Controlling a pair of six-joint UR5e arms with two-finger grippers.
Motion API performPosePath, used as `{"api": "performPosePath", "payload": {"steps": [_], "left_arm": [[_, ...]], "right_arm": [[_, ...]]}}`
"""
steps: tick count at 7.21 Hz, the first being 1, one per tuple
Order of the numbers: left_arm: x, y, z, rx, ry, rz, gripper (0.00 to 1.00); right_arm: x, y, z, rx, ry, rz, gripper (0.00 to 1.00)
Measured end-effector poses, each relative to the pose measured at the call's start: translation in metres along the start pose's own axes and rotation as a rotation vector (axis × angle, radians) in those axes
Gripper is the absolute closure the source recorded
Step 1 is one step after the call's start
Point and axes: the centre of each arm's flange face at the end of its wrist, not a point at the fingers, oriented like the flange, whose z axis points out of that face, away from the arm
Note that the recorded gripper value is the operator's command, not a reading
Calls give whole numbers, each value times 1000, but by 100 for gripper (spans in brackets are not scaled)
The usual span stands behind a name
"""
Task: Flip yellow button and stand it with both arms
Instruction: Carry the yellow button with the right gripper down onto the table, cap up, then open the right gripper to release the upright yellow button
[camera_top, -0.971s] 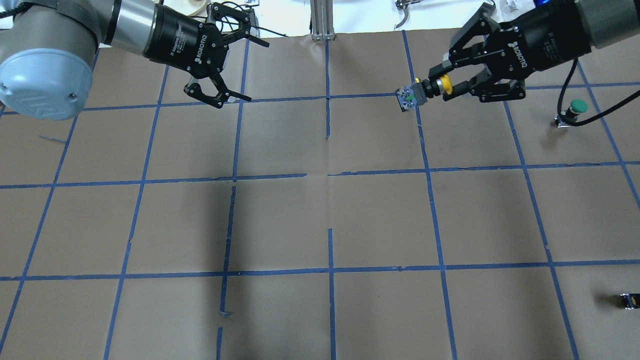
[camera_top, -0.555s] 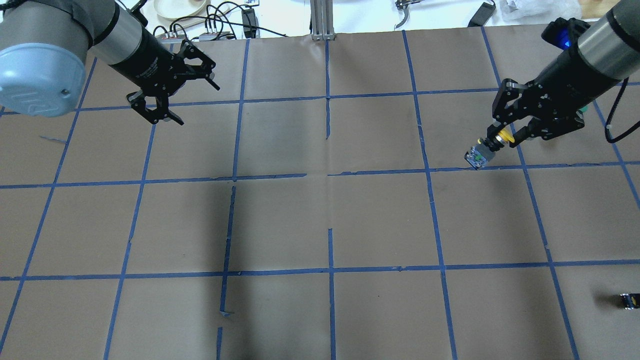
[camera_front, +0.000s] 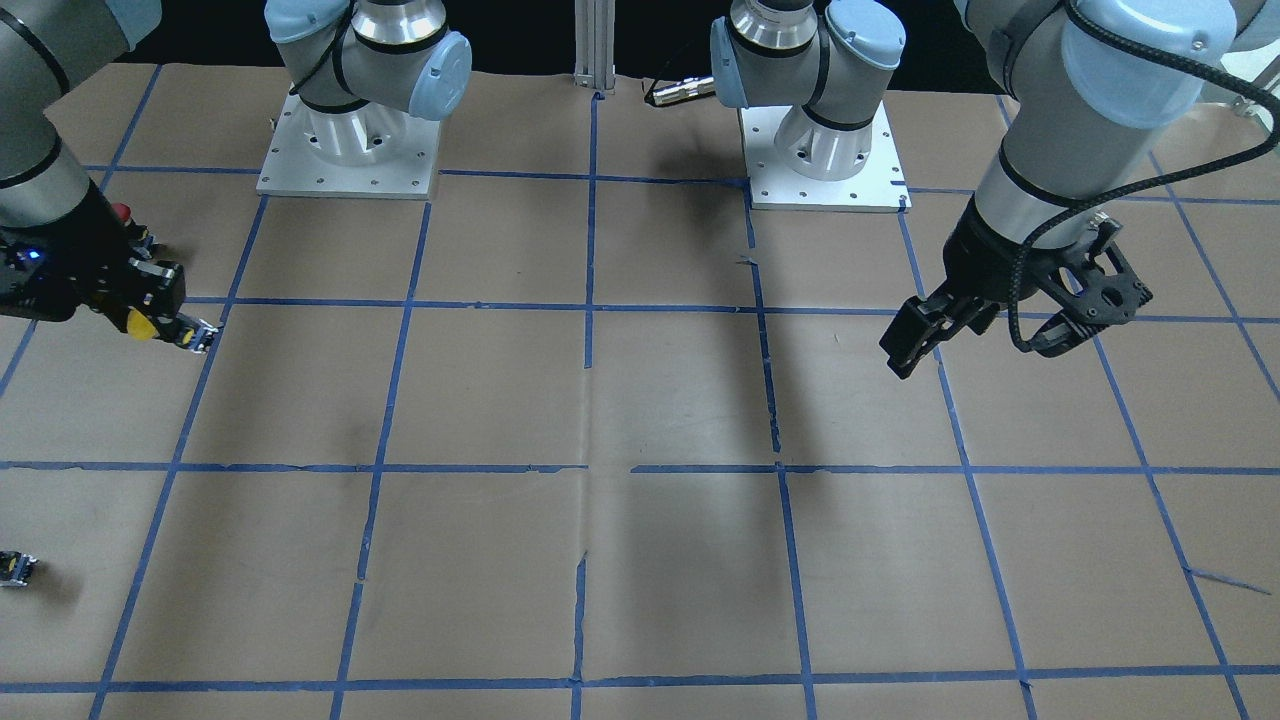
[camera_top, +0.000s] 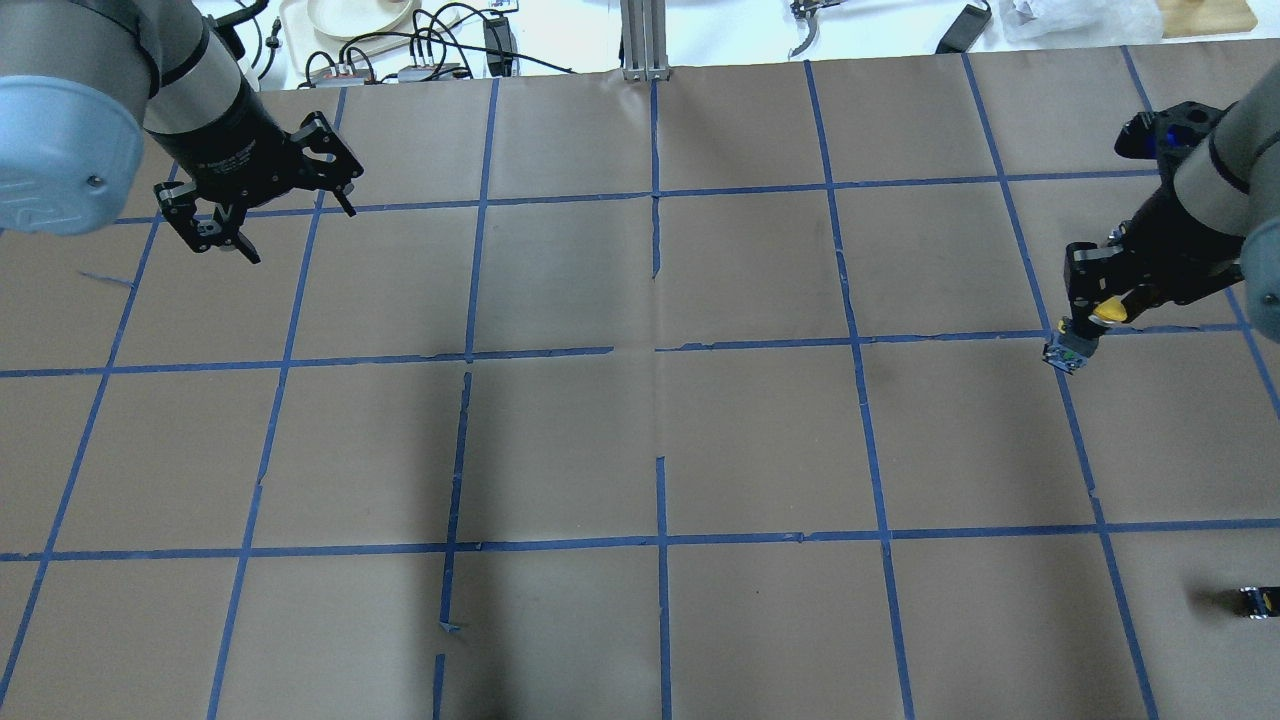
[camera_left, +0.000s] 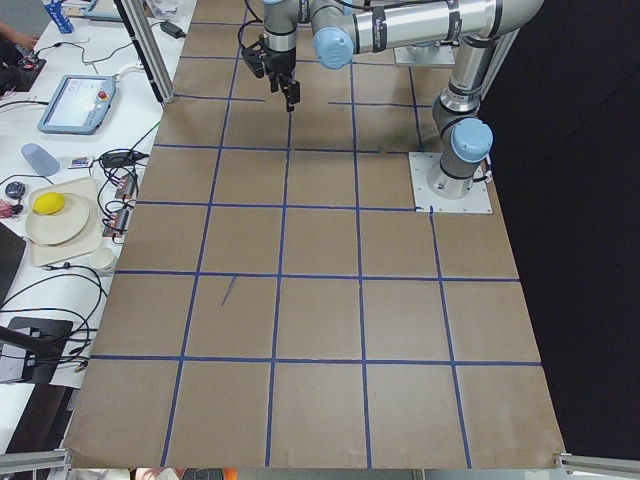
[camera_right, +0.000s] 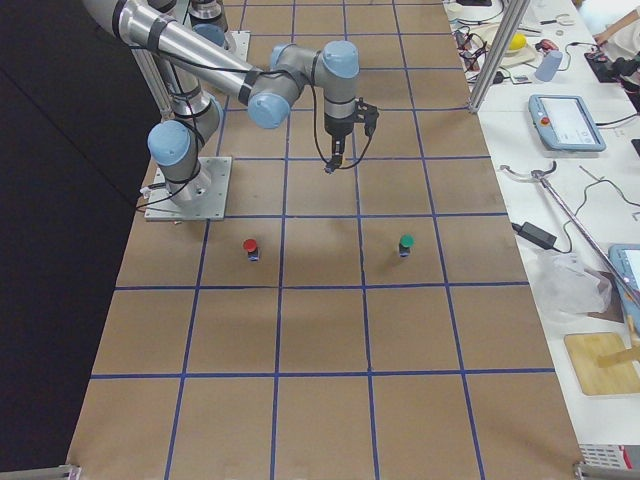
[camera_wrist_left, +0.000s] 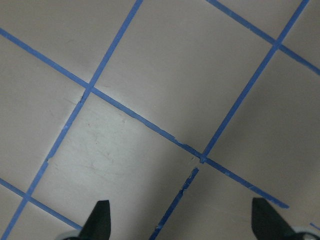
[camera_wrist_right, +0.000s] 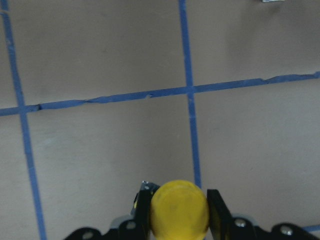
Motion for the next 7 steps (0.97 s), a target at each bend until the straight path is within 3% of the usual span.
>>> {"api": "performPosePath", "payload": {"steps": [2, 5, 7], "left_arm": [[-1, 10, -11, -20, -18, 186, 0], [4, 14, -22, -37, -2, 317, 0], [24, 29, -23, -55, 57, 372, 0]], "right_arm": [[74, 10, 42, 62, 57, -94, 77], [123, 64, 112, 205, 156, -367, 77], [132, 75, 124, 263, 149, -435, 77]]}}
